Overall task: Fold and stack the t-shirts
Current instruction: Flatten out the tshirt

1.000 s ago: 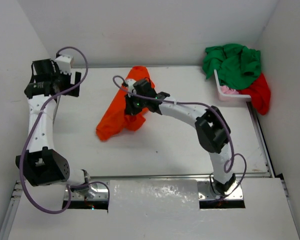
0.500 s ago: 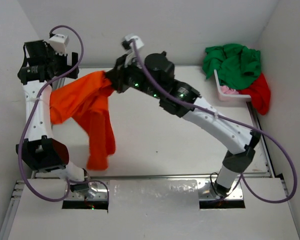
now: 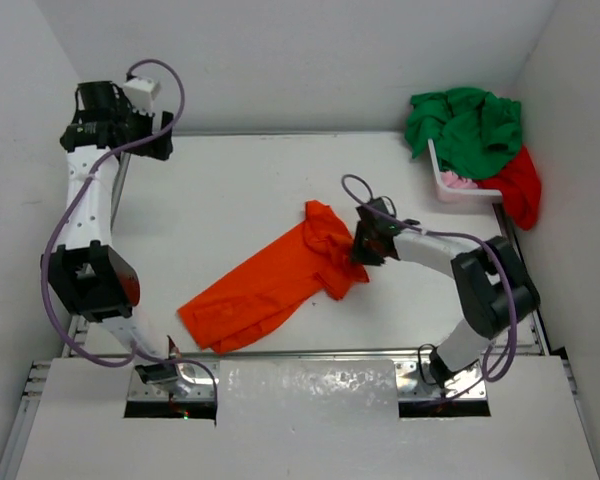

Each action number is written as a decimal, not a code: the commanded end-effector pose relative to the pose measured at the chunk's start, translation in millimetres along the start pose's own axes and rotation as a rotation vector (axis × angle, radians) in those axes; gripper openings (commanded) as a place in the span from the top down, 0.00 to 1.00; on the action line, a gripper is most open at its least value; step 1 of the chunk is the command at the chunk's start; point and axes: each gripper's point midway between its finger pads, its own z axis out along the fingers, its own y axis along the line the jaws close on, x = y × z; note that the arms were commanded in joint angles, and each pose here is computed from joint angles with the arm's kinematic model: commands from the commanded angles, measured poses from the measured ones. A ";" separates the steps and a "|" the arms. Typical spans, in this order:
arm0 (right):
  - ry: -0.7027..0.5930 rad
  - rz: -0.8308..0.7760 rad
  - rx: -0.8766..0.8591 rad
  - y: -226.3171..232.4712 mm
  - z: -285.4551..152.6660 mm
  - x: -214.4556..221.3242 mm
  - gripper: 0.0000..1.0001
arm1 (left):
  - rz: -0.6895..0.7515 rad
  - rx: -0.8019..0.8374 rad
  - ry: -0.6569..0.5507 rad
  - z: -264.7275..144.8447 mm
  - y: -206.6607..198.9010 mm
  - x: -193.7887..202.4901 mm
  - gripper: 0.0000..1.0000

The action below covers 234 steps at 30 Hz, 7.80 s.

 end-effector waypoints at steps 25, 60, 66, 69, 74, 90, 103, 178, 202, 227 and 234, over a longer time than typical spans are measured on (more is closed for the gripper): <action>-0.060 -0.491 -0.344 41.3 -77.9 44.6 0.66 | 0.602 0.615 0.542 -59.2 -217.1 295.8 0.38; -0.035 -0.605 0.042 17.1 -17.2 34.8 0.94 | 0.543 0.563 0.511 -56.7 -223.5 304.9 1.00; -0.101 -0.606 -0.006 34.8 -51.4 12.2 1.00 | 0.533 0.528 0.451 -58.2 -221.6 282.7 1.00; -0.181 -0.595 -0.012 42.4 -84.0 -14.5 1.00 | 0.499 0.396 0.331 -55.3 -208.9 238.5 1.00; -0.442 -0.447 -0.052 28.2 -169.9 -88.9 1.00 | 0.432 0.198 0.142 -78.0 -178.9 142.3 1.00; -0.463 -0.542 -0.280 76.6 -221.8 -76.4 0.57 | 0.583 0.385 -0.127 -165.5 -201.2 72.4 1.00; -0.309 -0.786 -0.494 202.7 -93.9 25.7 0.47 | 0.245 -0.094 0.042 -62.5 -100.9 104.6 1.00; -0.915 -0.424 -0.189 69.4 -343.3 -133.0 1.00 | 0.450 0.314 -0.310 -177.1 -151.4 -2.3 1.00; -1.221 -0.555 0.224 90.1 -473.1 -280.8 1.00 | 0.234 0.048 -0.419 -181.6 -95.5 -109.4 1.00; -1.643 -0.249 -0.307 80.9 -425.4 -490.9 1.00 | 0.151 -0.090 -0.855 -77.5 -40.9 -283.8 1.00; -1.245 -0.237 -0.348 46.5 -281.8 -370.4 1.00 | 0.228 -0.056 -0.622 -55.1 -52.8 -206.8 1.00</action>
